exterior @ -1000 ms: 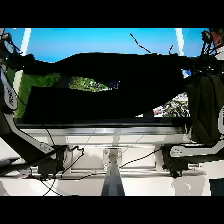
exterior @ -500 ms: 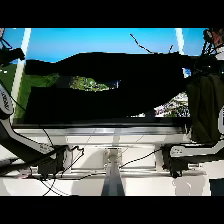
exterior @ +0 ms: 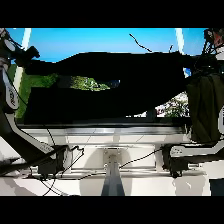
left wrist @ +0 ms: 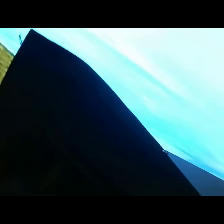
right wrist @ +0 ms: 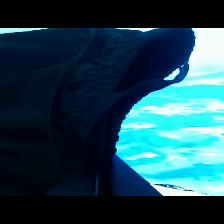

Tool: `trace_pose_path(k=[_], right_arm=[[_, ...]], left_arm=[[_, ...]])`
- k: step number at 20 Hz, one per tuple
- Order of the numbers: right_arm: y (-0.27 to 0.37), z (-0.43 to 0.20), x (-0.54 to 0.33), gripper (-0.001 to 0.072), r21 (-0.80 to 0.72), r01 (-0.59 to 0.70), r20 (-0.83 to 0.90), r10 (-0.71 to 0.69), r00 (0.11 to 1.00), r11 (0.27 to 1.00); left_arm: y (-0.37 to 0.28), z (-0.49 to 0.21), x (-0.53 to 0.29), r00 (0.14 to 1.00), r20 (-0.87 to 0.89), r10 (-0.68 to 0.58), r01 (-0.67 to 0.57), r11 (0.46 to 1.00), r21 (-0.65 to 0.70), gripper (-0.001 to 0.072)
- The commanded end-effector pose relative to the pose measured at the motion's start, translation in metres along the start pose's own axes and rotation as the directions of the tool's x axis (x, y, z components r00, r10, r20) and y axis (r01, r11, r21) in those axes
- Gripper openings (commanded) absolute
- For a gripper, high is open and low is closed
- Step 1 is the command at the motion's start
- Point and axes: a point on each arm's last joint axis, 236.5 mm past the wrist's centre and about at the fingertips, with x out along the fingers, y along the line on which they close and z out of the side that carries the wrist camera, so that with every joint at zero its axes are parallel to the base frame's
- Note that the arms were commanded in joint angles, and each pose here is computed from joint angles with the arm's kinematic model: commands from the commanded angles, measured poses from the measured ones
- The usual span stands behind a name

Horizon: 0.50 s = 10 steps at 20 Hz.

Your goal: Fold the clothes and pants, and hang the long-sleeved shirts on hangers.

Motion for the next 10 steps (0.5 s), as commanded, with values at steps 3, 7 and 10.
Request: trace_pose_path(k=[3, 7, 10], right_arm=[[-0.001, 0.0, 0.0, 0.0023, -0.002, 0.002, -0.001, -0.002, 1.0, 1.0], [0.0, -0.001, 0.0, 0.0023, -0.002, 0.002, -0.002, -0.002, 1.0, 1.0], [0.0, -0.001, 0.0, 0.0023, -0.002, 0.001, -0.003, -0.001, 1.0, 1.0]], left_arm=[[0.006, -0.018, 0.035, 0.999, -0.043, 0.014, -0.016, 0.998, -0.064, 0.0695], [0.004, -0.003, 0.045, 0.999, 0.034, -0.005, 0.011, 0.984, -0.177, 0.0666], [0.0, 0.01, 0.046, 0.996, 0.089, -0.021, 0.039, 0.978, -0.206, 0.0208]])
